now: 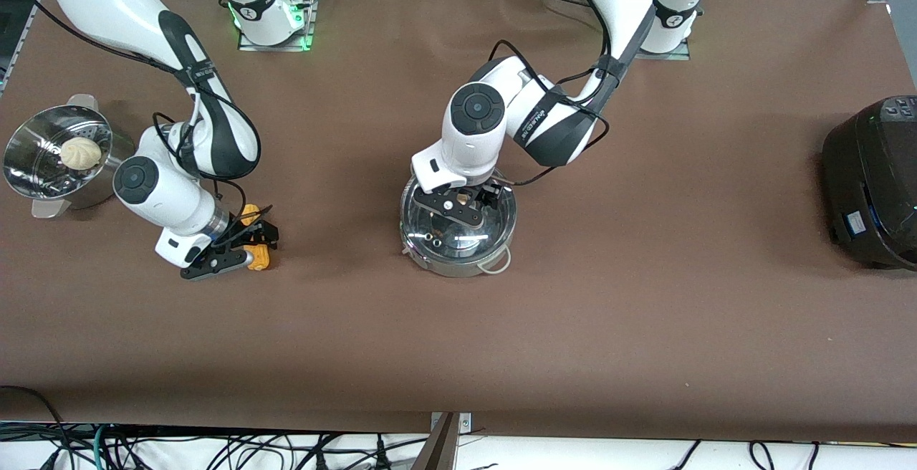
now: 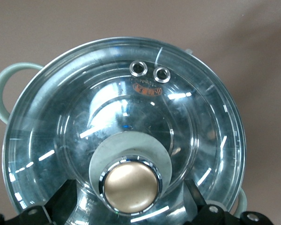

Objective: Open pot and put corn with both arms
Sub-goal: 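Close the left gripper on the lid knob while the right gripper grasps the corn, then lift the lid with the left gripper while the right gripper lifts the corn, then set the lid down with the left gripper while the right gripper carries corn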

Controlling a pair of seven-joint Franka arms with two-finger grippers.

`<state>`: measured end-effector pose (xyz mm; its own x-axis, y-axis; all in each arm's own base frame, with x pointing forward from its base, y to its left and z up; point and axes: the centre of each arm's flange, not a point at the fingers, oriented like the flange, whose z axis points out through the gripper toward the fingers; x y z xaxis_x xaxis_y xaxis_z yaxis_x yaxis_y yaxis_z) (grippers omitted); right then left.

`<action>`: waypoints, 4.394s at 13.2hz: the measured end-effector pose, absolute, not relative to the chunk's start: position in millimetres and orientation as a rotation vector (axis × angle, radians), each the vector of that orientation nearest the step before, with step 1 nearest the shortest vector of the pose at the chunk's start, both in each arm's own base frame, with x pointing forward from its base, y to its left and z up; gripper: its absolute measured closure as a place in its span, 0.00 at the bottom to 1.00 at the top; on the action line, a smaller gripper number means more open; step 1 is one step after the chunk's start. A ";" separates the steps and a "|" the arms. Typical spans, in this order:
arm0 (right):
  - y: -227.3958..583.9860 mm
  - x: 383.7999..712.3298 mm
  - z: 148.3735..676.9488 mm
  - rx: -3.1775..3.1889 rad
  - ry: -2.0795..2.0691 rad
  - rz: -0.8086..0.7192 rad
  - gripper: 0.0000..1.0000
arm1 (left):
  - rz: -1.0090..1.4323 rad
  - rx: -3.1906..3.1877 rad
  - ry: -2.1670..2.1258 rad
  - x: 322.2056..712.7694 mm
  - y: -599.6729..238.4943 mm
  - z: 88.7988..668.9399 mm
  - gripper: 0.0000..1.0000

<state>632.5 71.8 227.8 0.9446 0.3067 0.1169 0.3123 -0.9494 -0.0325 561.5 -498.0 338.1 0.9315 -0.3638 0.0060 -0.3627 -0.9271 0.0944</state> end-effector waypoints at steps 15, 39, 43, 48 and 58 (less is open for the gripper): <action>48.5 619.9 192.6 -3.042 -0.557 -0.176 0.00 | 0.010 2.993 -0.542 567.0 -494.9 340.7 0.36; 50.1 622.0 235.3 -3.041 -0.572 -0.136 0.68 | -0.088 3.089 -0.293 574.0 -417.9 470.1 0.50; 50.5 617.0 315.2 -3.032 -0.535 -0.063 0.68 | -0.253 3.139 -0.207 620.7 -315.1 453.3 0.50; 60.9 616.4 391.2 -3.042 -0.395 0.030 0.68 | -0.411 3.278 -0.135 640.0 -223.6 400.1 0.50; 223.9 581.3 443.2 -3.053 -0.087 -0.057 0.69 | -0.305 3.208 -0.356 638.2 -79.8 251.2 0.50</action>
<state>581.3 223.9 443.2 0.9977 0.0552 0.0397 0.0584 -0.9946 -0.0855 638.2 -79.8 251.2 0.9582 -0.2074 -0.1969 -0.2262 -0.9709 -0.0785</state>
